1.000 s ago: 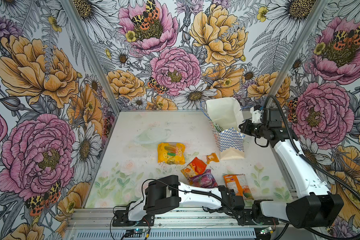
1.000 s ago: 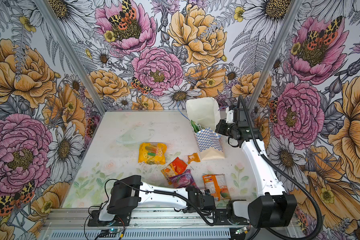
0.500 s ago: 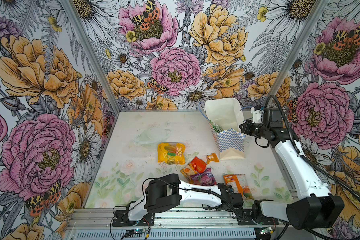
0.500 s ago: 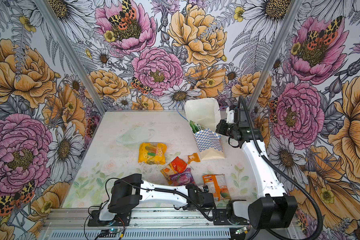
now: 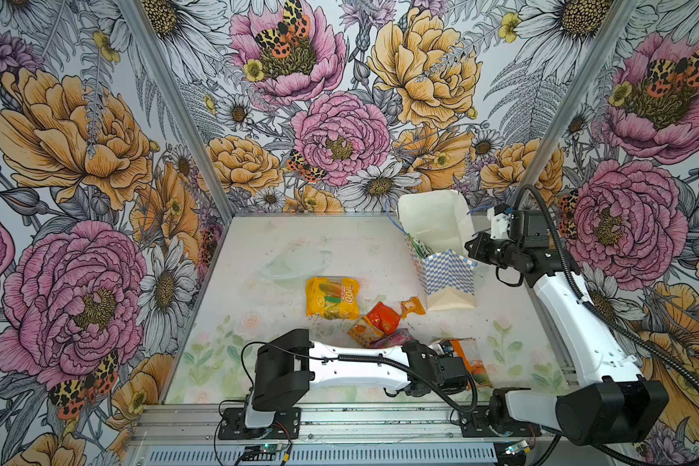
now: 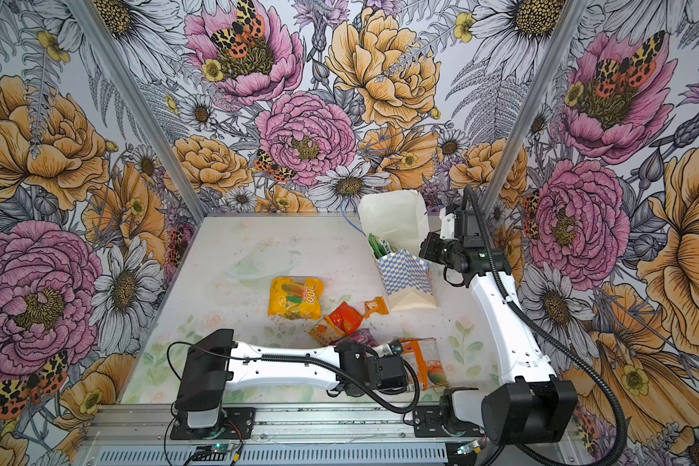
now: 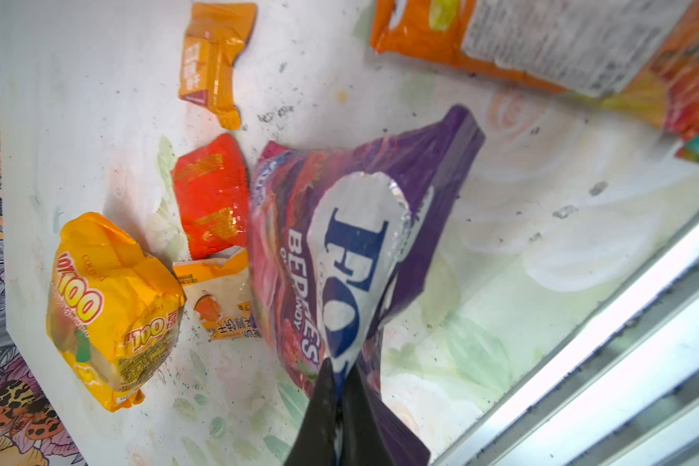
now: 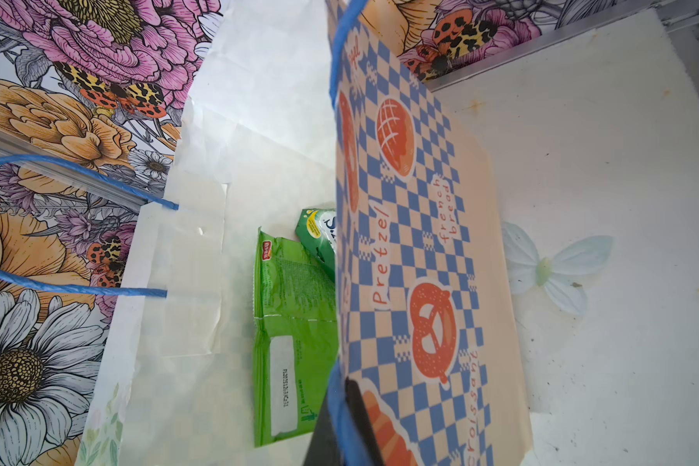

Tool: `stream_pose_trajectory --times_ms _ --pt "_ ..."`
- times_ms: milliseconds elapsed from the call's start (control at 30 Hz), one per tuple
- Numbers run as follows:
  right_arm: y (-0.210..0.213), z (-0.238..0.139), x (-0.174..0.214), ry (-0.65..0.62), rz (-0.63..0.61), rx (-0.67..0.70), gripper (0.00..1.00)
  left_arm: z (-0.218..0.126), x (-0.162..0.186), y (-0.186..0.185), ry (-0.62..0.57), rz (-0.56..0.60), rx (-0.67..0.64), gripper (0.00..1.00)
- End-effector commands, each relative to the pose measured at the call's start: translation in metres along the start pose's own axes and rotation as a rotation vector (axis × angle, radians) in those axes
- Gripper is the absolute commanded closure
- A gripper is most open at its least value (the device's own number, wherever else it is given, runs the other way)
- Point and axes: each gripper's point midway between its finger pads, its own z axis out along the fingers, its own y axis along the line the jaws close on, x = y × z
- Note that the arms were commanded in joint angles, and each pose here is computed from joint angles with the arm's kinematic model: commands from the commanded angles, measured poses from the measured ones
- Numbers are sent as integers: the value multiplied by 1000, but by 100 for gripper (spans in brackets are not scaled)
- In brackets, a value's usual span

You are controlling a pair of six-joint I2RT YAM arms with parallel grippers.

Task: Place the snacks into the paper bag
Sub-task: 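Lift the purple bag with left gripper and carry it toward the paper bag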

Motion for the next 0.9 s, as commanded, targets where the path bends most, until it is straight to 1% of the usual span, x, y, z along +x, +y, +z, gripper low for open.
stream_pose_trajectory --times_ms 0,200,333,567,600,767,867 --pt "5 -11 -8 -43 -25 -13 100 -32 -27 34 -147 -148 -24 94" --pt "5 -11 -7 -43 -22 -14 100 -55 -36 56 -227 -274 61 97" --pt "4 -11 -6 -39 -20 -13 100 -69 -43 64 -286 -342 129 98" --pt "6 -11 -5 -38 -19 -22 100 -113 -60 88 -428 -448 253 100" --pt "6 -11 -5 -37 -18 -23 100 -116 -63 102 -448 -487 257 100" --pt "6 -10 -4 -33 -13 -26 100 -133 -68 142 -504 -630 303 100" --pt "7 -11 -6 -39 -14 -28 100 -157 -76 161 -575 -651 322 100"
